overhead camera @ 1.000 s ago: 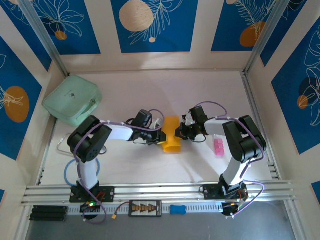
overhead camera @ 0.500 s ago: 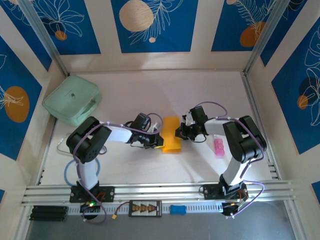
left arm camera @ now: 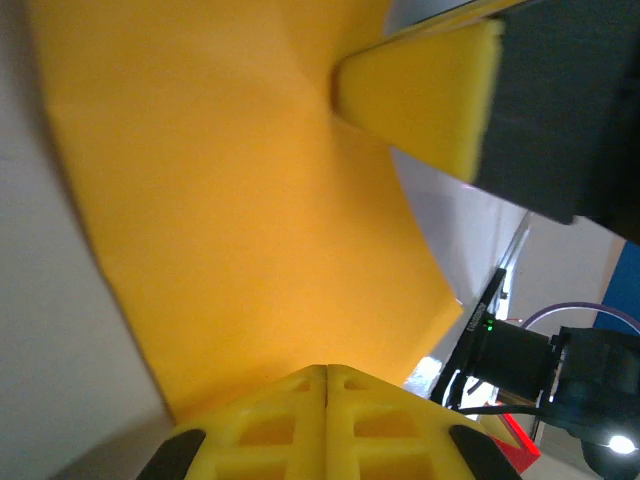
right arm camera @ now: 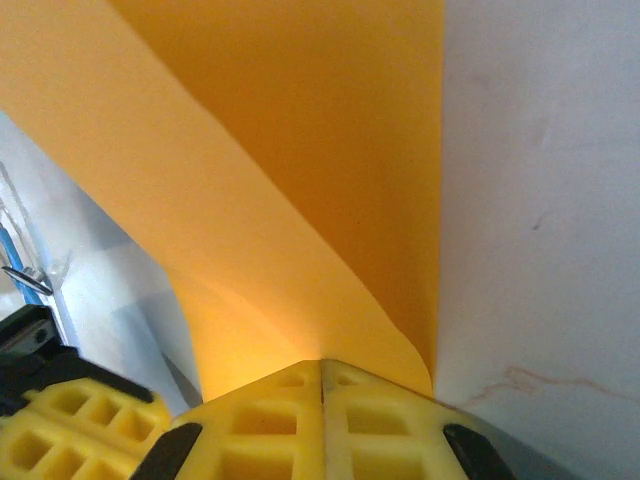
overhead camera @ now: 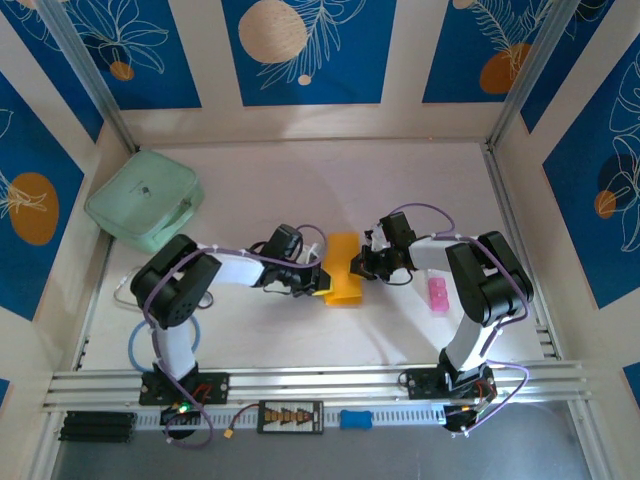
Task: Fold a paper plane with a square sheet of paper (pick it up from the middle)
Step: First fold the square sheet of paper in half at the center of the table.
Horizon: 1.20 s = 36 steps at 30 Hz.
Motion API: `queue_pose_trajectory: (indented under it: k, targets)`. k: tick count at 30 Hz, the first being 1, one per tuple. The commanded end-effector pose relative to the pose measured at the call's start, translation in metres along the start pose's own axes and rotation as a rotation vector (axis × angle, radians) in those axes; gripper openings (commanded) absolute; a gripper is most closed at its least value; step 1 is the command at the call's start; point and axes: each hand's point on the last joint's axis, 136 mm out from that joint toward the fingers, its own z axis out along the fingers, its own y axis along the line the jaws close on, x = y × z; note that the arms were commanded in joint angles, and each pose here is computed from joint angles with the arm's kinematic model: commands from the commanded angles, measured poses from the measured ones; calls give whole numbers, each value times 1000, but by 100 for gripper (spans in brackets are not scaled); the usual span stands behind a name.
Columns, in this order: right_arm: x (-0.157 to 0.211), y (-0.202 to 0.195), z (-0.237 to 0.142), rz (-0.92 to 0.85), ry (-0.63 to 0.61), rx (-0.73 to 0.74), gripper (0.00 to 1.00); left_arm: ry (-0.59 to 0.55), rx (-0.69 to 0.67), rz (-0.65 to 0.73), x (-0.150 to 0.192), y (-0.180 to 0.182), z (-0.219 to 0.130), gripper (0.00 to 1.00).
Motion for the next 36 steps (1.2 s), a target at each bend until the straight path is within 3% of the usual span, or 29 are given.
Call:
queue_pose_trajectory:
  k: [1,7,25,30,36]
  targets:
    - [30,-50,4,111,69,174,0,78,-36,-31,19,19,9,0]
    - [31,-50,4,116,74,178,0,111,-151,-32,38,43,0,0]
    - [32,-52,3,124,70,181,0,150,-256,120,52,33,-12,0]
    - [33,-52,3,123,71,178,0,69,-270,169,42,18,-23,0]
    - [32,-51,3,123,71,175,0,-21,-158,175,18,-13,-19,0]
